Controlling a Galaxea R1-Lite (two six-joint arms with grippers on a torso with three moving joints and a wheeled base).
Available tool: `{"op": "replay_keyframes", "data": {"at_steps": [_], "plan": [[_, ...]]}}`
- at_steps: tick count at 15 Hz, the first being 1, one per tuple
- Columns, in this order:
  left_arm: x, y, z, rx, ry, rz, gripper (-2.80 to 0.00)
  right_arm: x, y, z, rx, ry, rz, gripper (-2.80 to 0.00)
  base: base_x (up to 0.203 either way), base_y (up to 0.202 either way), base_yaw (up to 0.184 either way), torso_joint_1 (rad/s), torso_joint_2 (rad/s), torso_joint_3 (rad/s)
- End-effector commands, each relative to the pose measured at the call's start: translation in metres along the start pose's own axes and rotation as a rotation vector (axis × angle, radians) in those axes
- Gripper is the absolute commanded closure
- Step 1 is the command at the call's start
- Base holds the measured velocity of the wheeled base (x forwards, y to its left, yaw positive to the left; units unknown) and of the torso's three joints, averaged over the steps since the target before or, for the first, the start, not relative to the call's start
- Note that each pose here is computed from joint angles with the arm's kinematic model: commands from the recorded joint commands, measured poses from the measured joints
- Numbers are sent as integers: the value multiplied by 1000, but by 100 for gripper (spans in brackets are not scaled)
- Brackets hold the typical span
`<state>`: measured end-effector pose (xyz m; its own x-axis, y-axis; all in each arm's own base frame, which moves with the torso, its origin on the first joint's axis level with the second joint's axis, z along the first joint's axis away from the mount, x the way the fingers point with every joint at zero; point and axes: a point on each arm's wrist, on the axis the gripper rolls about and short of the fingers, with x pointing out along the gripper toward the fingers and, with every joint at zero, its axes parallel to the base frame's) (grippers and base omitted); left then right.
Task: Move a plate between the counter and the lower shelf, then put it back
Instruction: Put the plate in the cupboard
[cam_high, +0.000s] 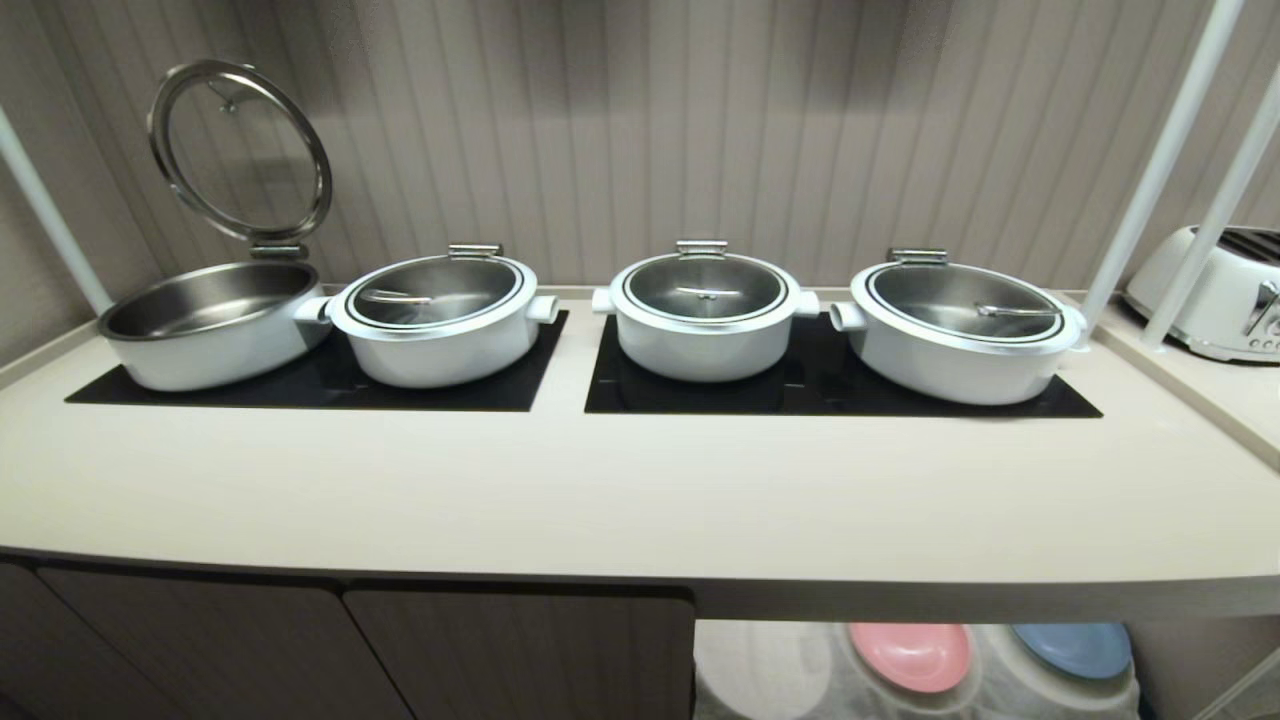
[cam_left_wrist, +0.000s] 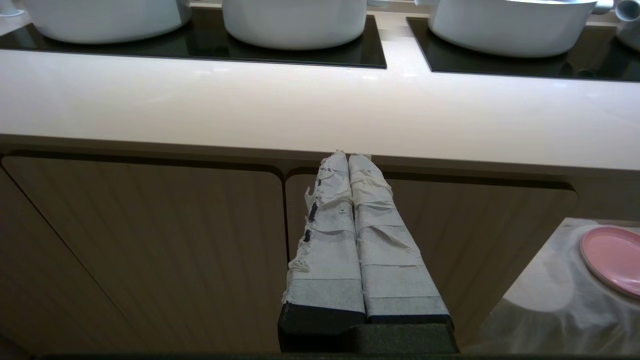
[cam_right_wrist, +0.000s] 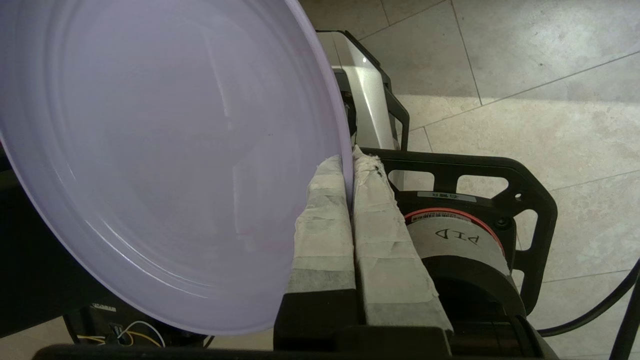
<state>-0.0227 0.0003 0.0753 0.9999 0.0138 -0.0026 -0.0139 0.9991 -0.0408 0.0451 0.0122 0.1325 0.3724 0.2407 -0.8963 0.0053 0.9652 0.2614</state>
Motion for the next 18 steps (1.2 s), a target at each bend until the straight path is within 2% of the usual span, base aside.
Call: {"op": "replay_keyframes", "data": {"at_steps": [1, 18], "plan": [[0, 0, 0, -1, 0, 1, 0, 0, 0, -1, 3, 7, -1, 0, 0, 0, 0, 0, 0, 0], [0, 0, 0, -1, 1, 0, 0, 2, -1, -3, 4, 14, -3, 0, 0, 0, 0, 0, 0, 0]]}}
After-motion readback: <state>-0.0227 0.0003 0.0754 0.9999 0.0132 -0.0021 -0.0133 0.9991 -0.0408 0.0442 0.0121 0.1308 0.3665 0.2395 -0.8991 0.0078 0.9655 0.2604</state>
